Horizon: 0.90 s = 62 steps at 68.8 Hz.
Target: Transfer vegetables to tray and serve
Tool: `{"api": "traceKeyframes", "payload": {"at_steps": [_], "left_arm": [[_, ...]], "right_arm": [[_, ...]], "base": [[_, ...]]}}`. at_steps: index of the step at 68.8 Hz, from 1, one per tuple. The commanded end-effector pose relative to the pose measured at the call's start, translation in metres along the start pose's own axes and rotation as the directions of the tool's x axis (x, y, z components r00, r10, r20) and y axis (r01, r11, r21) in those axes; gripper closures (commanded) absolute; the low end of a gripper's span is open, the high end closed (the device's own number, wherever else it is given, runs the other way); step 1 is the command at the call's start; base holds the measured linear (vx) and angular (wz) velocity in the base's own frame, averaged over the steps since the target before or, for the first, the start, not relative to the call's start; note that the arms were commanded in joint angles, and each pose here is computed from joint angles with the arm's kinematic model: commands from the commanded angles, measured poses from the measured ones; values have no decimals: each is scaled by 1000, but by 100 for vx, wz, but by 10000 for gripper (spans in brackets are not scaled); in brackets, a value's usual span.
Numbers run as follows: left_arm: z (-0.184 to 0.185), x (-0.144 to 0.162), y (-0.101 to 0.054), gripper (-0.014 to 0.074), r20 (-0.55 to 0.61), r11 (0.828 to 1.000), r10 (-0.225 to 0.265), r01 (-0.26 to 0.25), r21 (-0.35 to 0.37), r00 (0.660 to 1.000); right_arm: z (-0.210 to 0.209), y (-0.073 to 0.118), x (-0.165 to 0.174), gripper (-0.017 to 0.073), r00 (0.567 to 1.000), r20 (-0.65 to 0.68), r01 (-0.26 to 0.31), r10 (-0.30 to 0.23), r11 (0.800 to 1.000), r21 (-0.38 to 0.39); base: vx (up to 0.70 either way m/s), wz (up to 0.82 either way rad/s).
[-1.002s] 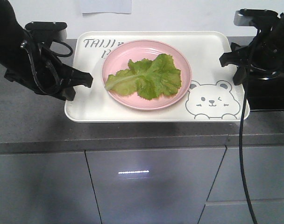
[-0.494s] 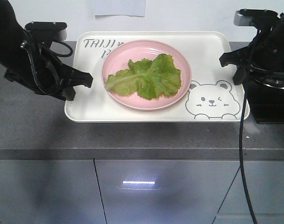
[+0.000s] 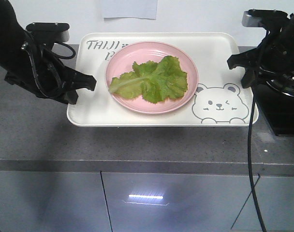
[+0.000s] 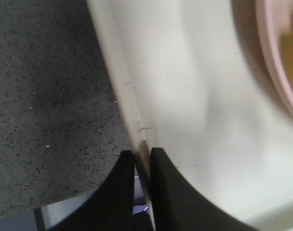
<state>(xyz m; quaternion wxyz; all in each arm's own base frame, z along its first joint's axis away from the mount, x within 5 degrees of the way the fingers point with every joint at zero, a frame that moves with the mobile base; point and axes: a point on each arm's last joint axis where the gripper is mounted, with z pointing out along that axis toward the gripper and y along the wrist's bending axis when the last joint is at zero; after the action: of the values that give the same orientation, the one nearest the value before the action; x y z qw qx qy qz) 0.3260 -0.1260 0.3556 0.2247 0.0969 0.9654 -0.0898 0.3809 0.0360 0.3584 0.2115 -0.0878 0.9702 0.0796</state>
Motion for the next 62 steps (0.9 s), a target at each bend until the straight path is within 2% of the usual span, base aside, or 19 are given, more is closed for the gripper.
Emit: {"api": "traceKeyframes", "payload": {"at_steps": [1, 62], "left_arm": [[-30, -8, -10, 599, 147, 998, 18, -27, 60, 989], [-30, -8, -10, 599, 147, 998, 18, -27, 60, 989]], "right_arm": [[-31, 10, 1, 565, 997, 66, 42, -40, 999, -34], [-31, 10, 1, 565, 997, 66, 42, -40, 999, -34]], "base": [[5, 4], [5, 2]]}}
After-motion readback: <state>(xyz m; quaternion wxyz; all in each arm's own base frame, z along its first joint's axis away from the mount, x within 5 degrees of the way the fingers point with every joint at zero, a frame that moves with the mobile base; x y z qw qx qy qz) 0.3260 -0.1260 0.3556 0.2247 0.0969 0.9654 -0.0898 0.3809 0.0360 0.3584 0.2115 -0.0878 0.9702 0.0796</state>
